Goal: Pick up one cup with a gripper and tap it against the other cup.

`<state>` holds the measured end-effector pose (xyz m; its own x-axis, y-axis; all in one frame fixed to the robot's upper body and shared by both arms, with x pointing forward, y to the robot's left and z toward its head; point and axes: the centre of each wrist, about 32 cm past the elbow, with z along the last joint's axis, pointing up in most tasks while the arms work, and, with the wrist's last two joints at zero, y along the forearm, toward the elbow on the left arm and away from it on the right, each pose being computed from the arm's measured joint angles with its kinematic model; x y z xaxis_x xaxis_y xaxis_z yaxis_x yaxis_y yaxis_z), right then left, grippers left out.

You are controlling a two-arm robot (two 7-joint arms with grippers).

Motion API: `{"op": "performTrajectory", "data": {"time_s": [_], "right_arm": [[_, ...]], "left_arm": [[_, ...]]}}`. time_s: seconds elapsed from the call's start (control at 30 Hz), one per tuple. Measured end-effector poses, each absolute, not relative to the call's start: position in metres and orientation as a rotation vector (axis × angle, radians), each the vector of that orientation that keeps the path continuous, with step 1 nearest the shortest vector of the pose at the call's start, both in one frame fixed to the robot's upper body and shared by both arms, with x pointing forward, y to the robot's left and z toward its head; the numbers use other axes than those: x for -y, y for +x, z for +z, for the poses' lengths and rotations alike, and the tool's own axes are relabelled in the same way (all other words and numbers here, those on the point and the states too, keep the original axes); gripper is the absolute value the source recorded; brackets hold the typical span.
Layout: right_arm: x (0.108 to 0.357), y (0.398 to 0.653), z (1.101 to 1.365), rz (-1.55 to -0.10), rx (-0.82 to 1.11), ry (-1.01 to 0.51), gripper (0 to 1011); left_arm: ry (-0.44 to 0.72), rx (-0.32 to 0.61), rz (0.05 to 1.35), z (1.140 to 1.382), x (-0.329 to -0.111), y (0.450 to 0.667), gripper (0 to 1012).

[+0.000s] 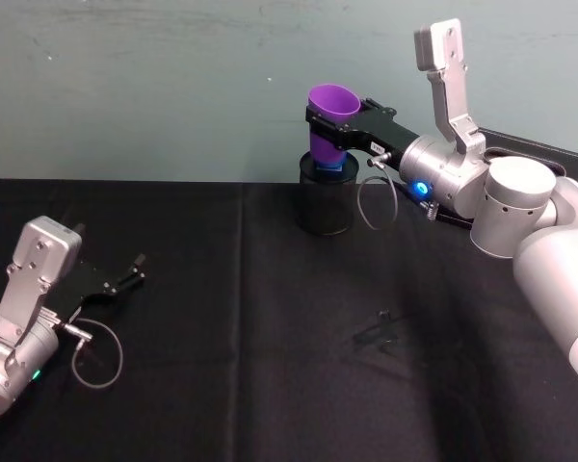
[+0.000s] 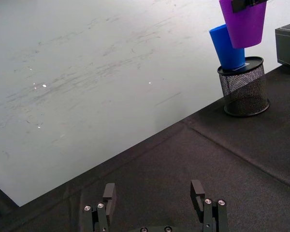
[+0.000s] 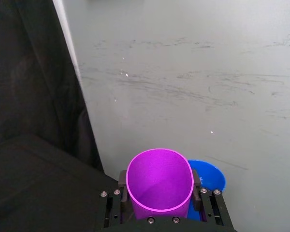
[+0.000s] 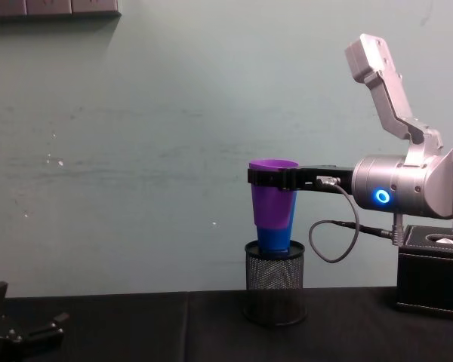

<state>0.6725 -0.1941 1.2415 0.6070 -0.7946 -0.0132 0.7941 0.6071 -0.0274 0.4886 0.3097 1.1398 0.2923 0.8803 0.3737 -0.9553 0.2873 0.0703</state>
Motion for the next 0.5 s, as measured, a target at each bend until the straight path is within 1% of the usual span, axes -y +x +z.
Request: {"op": "performTrajectory", "data": {"time_s": [0.4, 0.5], "right_arm": [[0.194, 0.6722, 1.2417, -0.918, -0.024, -0.019, 726], [0.1953, 0.6675, 1.2413, -0.91, -0.022, -0.016, 726]], "left_arm": [[0.305, 0.285, 1.248, 1.1398, -0.3097, 0.4886, 1011], [0.305, 0.285, 1.248, 1.1398, -0.3097, 0.4886, 1011]]}}
